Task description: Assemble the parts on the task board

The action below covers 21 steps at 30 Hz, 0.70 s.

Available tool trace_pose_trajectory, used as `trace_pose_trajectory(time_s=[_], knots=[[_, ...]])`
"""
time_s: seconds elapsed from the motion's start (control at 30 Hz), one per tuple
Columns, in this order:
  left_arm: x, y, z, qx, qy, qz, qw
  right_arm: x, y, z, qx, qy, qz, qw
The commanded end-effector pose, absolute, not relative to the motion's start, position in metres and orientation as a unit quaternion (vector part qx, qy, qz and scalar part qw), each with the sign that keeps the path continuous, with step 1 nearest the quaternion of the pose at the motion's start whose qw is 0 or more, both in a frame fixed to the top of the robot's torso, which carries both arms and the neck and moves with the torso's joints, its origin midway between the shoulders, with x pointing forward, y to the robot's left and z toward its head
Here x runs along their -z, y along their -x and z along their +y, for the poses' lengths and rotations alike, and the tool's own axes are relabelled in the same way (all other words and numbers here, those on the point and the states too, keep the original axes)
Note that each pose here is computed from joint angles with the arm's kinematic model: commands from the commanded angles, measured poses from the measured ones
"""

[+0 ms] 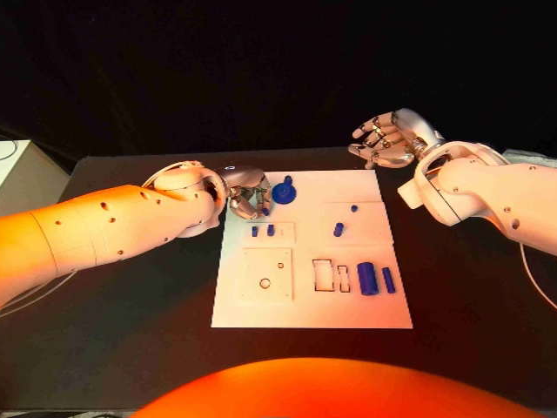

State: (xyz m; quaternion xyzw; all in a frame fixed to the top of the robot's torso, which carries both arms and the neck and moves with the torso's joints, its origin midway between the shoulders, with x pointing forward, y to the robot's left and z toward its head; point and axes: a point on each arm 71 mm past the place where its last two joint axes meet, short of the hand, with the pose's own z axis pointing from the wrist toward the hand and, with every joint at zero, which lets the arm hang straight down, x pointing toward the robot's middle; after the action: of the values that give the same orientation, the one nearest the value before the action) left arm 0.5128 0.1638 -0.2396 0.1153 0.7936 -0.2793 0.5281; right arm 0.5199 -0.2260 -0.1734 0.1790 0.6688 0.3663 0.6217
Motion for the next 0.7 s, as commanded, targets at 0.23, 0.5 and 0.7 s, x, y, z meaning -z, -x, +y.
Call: trace_pose_trajectory(time_s=[0.23,0.5,0.7], knots=[[0.24,-0.5126,0.1607,0.281,-0.115,0.796,0.523,0.1737,-0.5194,-0.2242,-0.369,-0.171,0.672,0.619],[0.2446,-0.5112,0.1585,0.27,-0.135,0.805,0.511,0.1739,-0.5195,-0.2247,-0.369,-0.171,0.672,0.619],[0.247,-0.5106,0.1581,0.265,-0.141,0.806,0.51,0.1741,-0.5196,-0.2251,-0.368,-0.172,0.673,0.619]])
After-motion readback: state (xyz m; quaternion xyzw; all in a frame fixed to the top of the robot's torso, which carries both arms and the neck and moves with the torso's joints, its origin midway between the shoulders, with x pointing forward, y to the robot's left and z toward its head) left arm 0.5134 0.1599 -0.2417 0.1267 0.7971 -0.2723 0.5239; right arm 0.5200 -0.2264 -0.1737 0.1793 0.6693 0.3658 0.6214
